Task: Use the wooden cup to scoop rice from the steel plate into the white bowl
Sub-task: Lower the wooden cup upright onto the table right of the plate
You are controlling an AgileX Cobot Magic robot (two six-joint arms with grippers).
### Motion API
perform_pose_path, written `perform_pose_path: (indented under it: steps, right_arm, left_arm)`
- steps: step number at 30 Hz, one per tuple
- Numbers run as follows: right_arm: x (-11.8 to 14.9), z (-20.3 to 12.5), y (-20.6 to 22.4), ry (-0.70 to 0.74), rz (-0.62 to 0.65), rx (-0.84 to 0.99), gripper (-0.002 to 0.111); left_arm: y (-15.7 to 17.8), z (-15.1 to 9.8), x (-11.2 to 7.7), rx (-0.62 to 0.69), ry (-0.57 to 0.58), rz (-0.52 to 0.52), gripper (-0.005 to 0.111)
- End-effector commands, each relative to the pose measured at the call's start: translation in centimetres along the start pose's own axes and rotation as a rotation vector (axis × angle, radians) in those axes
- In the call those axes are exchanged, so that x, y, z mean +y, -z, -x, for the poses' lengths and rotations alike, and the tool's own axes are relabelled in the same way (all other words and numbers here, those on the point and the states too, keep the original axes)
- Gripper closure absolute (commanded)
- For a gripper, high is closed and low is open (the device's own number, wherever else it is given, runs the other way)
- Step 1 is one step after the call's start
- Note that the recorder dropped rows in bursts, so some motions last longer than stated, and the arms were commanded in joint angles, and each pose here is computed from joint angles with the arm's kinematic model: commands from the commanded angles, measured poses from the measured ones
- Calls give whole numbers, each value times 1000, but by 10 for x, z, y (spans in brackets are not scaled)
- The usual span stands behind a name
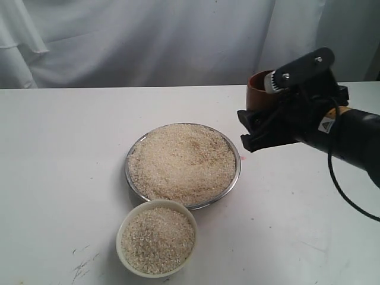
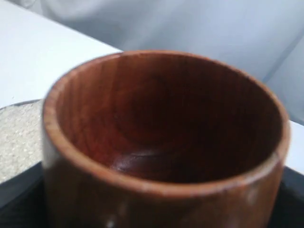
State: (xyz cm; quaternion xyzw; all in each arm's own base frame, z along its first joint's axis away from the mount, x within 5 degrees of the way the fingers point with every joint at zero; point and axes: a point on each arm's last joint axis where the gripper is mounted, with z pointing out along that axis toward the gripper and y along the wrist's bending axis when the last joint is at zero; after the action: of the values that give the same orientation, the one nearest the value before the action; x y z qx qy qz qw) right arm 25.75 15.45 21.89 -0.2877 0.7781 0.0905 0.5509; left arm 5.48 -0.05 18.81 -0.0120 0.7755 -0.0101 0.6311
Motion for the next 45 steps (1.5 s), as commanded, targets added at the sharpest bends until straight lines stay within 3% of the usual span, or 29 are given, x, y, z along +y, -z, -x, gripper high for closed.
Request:
perform_pose_path:
  steps: [1,13,19,32,41,45]
  right_arm:
    - [-8,-2,7,-29,-59,-127,108]
    - [-32,-32,0,-11,-160,-165,108]
    - [-31,-59,-20,52,15,-180,108]
    - [-71,-115,-58,-68,126,-115,108]
    - [-60,-142,-80,8,340,-72,108]
    - [-59,-148,-86,24,372,-62,108]
  left_arm:
    - [0,-1,0,-7,4,-2,107]
    - [0,-1,0,-7,4,-2,107]
    - [0,-1,0,-7,4,-2,107]
    - [0,-1,0,-7,4,-2,107]
    - [0,-1,0,-7,4,-2,107]
    - [0,-1,0,-7,4,-2,107]
